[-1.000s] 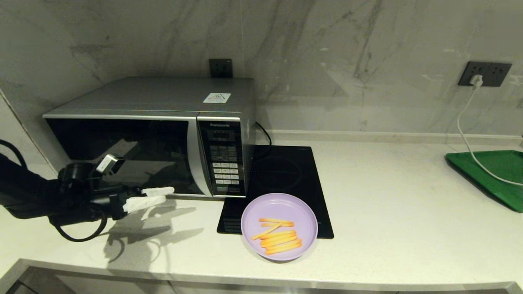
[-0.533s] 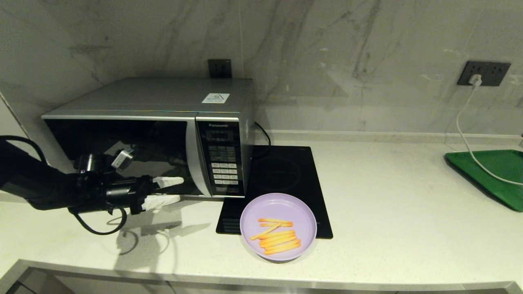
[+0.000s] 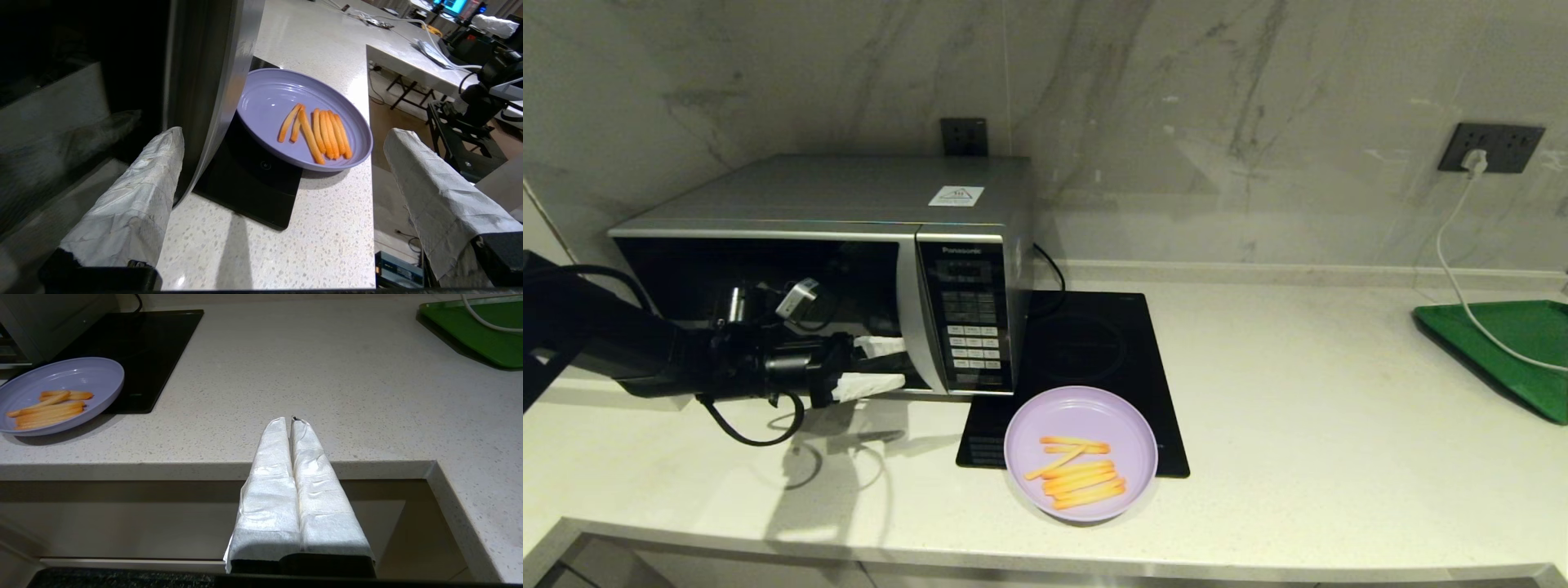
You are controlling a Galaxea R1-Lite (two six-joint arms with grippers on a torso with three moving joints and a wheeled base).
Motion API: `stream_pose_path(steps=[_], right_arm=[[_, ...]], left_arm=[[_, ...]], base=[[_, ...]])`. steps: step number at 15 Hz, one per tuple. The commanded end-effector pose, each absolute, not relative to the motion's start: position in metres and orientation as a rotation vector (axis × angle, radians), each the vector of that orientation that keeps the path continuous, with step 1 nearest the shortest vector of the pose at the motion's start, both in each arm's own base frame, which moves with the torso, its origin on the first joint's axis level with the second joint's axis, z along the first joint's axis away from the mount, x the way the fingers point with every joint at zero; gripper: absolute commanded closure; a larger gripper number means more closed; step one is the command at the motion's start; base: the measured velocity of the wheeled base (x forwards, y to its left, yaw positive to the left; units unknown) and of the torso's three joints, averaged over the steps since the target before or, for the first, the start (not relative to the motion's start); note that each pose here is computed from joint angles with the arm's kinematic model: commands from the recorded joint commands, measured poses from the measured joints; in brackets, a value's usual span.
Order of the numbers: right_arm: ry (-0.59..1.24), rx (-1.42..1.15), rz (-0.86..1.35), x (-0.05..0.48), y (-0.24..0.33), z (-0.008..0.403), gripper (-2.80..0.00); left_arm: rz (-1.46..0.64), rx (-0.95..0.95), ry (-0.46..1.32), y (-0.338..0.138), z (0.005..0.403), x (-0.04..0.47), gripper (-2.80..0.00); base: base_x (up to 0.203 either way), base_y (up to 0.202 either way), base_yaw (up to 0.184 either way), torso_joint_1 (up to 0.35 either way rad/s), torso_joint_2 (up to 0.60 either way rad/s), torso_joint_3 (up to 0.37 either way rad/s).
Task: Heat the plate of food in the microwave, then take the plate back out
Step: Open the microwave oven
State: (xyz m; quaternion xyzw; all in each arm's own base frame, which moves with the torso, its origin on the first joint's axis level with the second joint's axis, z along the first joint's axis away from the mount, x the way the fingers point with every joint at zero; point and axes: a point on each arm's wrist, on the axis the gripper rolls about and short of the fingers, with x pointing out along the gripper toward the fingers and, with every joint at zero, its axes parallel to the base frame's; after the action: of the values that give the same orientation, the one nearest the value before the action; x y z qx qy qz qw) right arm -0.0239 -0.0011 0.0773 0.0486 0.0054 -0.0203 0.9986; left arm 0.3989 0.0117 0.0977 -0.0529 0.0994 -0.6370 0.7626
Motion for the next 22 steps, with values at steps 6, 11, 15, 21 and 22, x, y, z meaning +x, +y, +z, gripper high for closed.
stream_pose_path(steps=[6,11,15,21,22], right_arm=[[0.010,0.098,-0.040,-0.024,-0.001,0.077,0.00],[0.011,0.098,-0.040,-0.024,-0.001,0.077,0.00],[0.010,0.098,-0.040,-0.024,-0.001,0.077,0.00],[0.010,0.098,-0.040,-0.024,-0.001,0.077,0.00],[0.010,0.098,-0.040,-0.024,-0.001,0.077,0.00]], left_arm=[[-1.428,-0.145,0.222,0.002,0.098,0.400,-2.80],[-1.435,-0.144,0.221,0.000,0.100,0.399,-2.80],[-1.438,-0.254,0.307,0.000,0.121,0.375,-2.80],[-1.337,-0.364,0.389,0.031,0.095,0.325,-2.80],[-1.316,-0.336,0.389,0.034,0.095,0.326,-2.80]], base=[[0.000,0.000,0.000,0.000,0.00,0.000],[0.000,0.000,0.000,0.000,0.00,0.000],[0.000,0.000,0.000,0.000,0.00,0.000],[0.000,0.000,0.000,0.000,0.00,0.000],[0.000,0.000,0.000,0.000,0.00,0.000]])
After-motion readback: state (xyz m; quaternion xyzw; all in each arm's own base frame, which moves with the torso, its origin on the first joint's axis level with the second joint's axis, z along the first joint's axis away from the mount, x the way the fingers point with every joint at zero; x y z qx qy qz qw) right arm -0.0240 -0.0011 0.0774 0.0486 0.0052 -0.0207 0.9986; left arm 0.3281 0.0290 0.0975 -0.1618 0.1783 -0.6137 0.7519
